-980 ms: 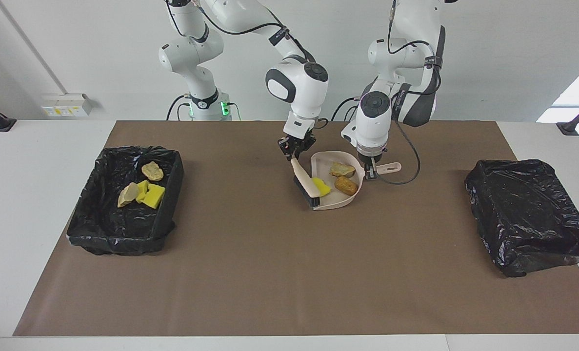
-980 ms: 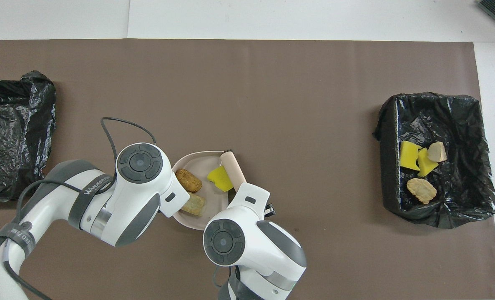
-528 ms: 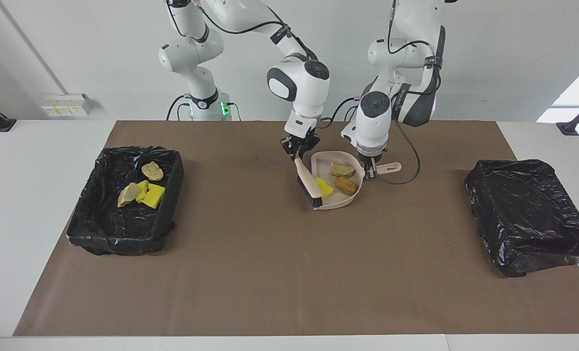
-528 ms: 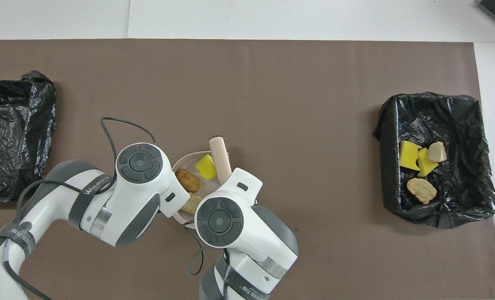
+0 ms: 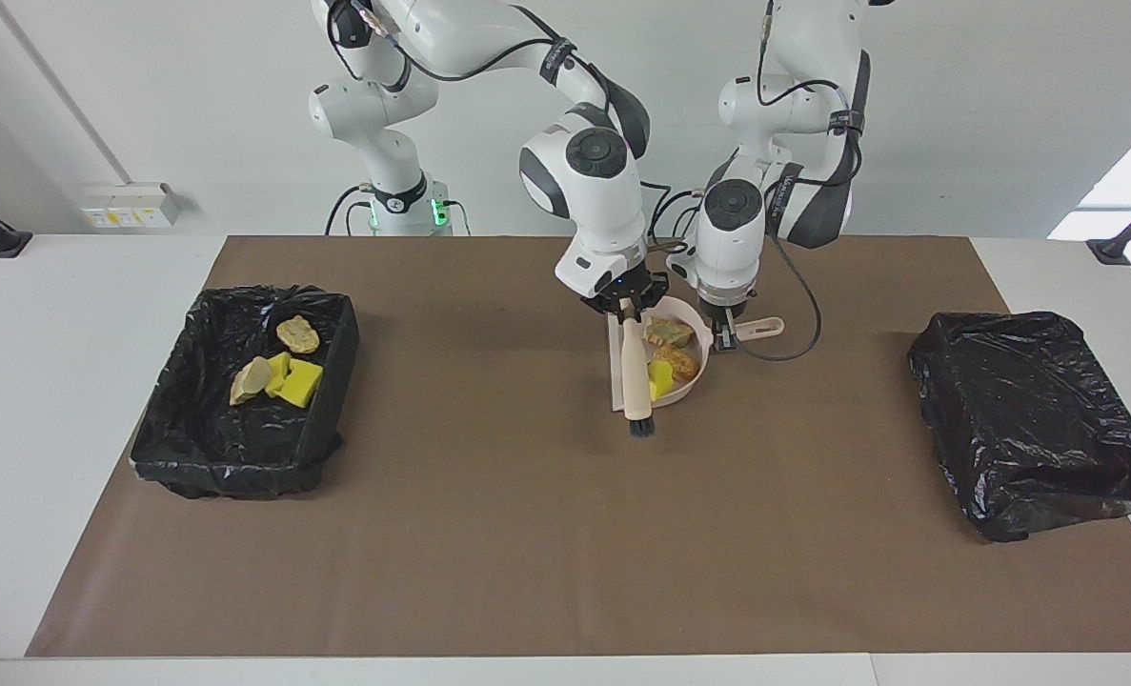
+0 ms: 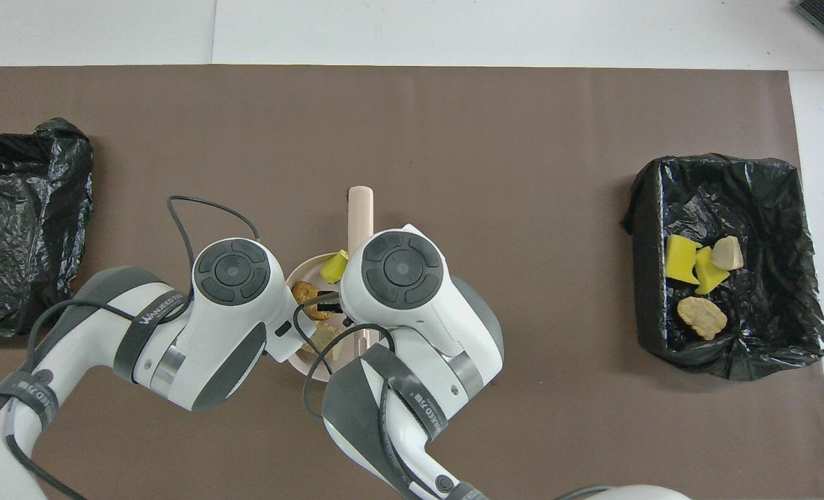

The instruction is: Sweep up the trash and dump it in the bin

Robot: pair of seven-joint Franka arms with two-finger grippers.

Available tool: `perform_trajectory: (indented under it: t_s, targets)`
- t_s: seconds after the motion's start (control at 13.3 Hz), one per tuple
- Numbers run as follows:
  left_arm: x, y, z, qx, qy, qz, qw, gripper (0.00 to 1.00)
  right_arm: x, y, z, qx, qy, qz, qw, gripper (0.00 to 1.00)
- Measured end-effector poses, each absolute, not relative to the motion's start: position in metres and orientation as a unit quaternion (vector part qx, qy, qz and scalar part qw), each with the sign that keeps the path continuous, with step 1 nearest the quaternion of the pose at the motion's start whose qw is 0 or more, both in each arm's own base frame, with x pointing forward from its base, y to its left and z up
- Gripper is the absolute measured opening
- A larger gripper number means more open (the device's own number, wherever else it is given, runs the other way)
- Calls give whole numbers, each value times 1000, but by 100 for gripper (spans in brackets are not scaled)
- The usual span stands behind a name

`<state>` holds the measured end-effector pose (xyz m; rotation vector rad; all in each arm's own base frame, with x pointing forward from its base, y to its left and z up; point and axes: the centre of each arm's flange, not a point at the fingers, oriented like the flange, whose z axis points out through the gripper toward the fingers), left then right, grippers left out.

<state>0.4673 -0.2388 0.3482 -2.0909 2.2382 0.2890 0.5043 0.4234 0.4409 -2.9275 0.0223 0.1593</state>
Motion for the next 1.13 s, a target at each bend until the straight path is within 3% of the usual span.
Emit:
perform_trajectory:
  t_s: [0.3,0.68,0.9,1.13]
  targets:
    - [467,-239,348,-679,727,94,32,33,492,409,483,-987,-4,95,127,25]
    - [469,-235,347,-682,724,95,32,33,489,409,478,-982,11,115,153,25]
    - [470,-233,347,-685,722,95,31,33,496,367,450,-984,-4,123,125,25]
    - [470,-233,347,-707,700,93,33,33,477,339,392,-989,-37,138,39,25]
